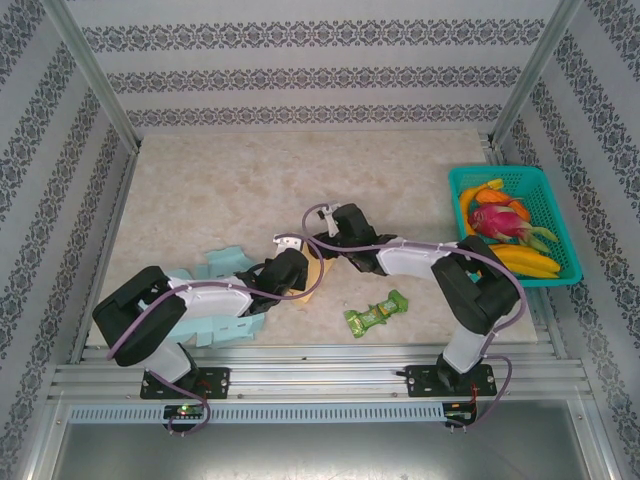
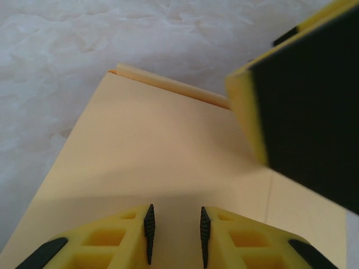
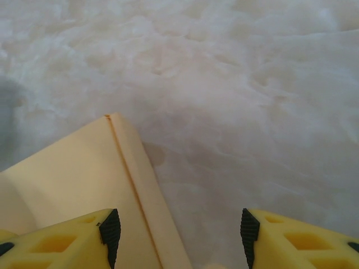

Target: Fold the paper box

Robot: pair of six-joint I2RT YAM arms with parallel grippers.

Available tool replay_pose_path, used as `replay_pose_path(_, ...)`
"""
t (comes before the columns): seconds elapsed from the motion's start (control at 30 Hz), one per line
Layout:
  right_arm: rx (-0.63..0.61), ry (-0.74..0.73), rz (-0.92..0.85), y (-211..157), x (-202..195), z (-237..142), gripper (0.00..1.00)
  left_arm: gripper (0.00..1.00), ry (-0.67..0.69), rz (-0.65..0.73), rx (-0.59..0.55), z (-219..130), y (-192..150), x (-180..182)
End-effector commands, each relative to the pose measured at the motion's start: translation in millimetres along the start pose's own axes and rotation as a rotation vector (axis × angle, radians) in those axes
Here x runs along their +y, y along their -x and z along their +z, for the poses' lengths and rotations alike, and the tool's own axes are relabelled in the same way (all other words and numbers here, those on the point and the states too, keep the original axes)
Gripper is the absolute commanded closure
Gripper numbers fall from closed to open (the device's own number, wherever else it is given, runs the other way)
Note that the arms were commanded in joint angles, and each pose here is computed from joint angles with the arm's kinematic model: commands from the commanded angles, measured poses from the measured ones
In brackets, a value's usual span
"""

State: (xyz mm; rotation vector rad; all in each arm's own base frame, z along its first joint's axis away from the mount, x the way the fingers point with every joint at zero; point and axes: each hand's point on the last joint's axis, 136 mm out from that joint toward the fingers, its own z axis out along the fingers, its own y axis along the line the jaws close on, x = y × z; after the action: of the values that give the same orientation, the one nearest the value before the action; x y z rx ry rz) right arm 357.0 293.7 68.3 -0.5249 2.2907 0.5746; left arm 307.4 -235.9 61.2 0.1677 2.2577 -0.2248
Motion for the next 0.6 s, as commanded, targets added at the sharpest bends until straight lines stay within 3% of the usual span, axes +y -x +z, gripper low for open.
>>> replay_pose_path(0.0,0.033,0.077,-0.013,-1,11,12,0.41,0.7,0.002,0.02,-0.018,-4,5,5)
replay_pose_path(0.33,0.062,-0.102,0.057,-34,-26,18,0.47,0.68,0.001,-0.029,-0.061,-18,17,10)
replay_pose_path(0.57,-0.094,-0.251,0.199,-38,-49,-24,0.48,0.58,0.039,-0.243,-0.07,-39,8,32)
